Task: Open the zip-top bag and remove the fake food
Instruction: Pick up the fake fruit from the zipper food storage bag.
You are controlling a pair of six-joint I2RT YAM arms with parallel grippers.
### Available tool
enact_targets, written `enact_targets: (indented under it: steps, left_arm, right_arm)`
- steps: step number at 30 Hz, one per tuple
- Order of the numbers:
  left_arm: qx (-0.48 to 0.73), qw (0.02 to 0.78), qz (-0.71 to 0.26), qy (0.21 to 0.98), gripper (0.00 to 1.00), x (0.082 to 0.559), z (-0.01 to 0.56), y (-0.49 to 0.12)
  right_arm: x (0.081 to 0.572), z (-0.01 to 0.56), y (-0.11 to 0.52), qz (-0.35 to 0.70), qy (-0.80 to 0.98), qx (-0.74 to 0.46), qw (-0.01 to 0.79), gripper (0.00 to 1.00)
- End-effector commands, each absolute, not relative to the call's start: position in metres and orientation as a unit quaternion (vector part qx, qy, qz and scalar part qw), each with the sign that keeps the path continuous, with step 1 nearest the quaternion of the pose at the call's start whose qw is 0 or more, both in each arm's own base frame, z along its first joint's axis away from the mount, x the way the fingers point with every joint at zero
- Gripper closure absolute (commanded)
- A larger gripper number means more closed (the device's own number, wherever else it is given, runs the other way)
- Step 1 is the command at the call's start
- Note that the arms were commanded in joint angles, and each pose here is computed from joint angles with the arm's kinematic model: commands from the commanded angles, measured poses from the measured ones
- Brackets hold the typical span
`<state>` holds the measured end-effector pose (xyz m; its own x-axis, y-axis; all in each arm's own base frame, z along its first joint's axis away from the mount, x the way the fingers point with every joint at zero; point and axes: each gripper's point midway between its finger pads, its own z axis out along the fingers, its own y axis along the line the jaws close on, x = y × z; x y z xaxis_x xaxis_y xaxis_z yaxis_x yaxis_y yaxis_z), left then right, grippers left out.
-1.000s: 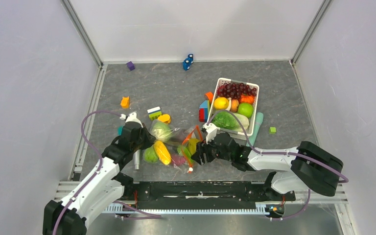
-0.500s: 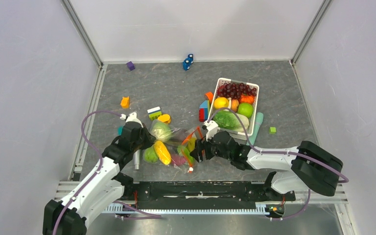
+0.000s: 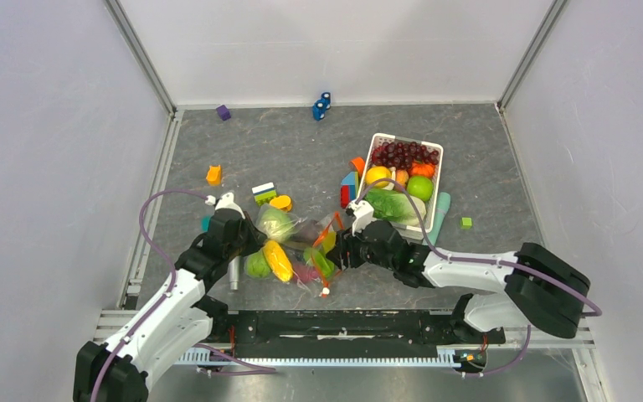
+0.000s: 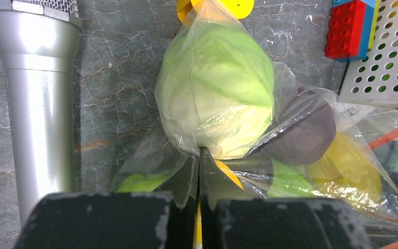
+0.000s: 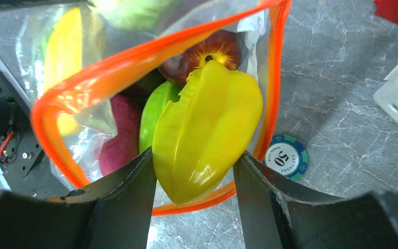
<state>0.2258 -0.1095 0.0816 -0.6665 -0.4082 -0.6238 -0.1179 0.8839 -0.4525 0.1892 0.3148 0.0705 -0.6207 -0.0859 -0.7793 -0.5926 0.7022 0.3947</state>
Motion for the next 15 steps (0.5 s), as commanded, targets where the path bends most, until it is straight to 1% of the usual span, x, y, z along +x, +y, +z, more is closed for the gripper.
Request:
enact_targets:
  steps: [1,5,10,15]
  left_arm:
    - [-0.154,0.381,-0.188,0.892,0.98,0.227,0.078,-0.108]
    - [-0.154,0.380,-0.187,0.893,0.98,0.227,0.078,-0.107]
    - [-0.155,0.382,-0.184,0.892,0.98,0.227,0.078,-0.106]
    - [-0.153,0.383,-0.184,0.892,0.98,0.228,0.079,-0.107]
  right_arm:
    - [0.195,0.105,0.312,0.343,0.814,-0.196,0.426,0.54]
    - [0.186,0.111,0.305,0.354,0.809,-0.201,0.425,0.66]
    - [0.175,0.123,0.296,0.369,0.804,-0.197,0.422,0.67]
    - [0.172,0.142,0.283,0.377,0.797,-0.188,0.434,0.71]
